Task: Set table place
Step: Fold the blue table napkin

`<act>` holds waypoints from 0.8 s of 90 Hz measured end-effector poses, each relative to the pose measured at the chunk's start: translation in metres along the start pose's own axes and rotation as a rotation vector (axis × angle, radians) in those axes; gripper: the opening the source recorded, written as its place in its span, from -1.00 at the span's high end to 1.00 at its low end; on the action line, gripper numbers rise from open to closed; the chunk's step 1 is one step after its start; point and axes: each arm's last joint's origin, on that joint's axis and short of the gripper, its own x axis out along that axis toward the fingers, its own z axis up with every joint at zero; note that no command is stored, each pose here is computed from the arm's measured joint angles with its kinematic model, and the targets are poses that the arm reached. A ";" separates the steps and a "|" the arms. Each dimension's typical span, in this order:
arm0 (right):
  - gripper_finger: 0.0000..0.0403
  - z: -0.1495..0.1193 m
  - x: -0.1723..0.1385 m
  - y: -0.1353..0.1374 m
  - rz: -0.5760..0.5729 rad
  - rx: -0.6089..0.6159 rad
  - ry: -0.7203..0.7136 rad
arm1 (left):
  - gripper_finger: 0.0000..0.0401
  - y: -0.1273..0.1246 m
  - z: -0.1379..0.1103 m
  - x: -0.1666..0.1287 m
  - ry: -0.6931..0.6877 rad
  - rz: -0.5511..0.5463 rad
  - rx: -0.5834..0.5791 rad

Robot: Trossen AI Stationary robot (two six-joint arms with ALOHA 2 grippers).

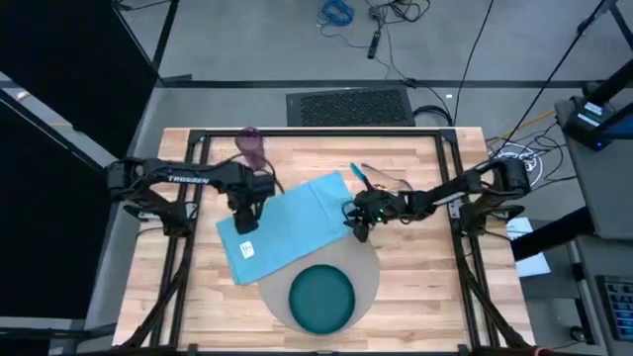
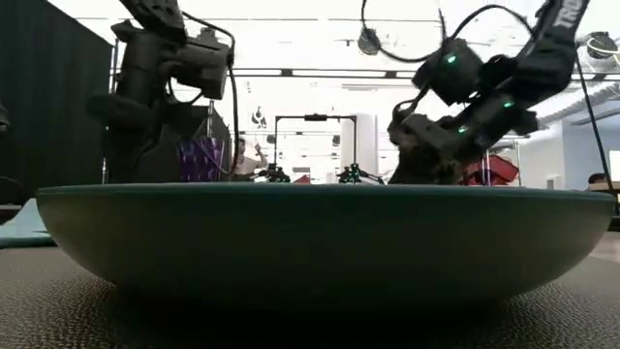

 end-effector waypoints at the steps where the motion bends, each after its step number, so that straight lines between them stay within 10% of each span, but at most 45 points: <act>1: 0.24 0.001 0.000 0.000 0.002 0.001 -0.001 | 0.33 -0.001 0.000 0.000 0.000 0.001 0.000; 72: 0.24 0.007 0.001 -0.030 -0.077 0.019 0.034 | 0.33 -0.061 -0.022 0.034 0.005 0.073 0.030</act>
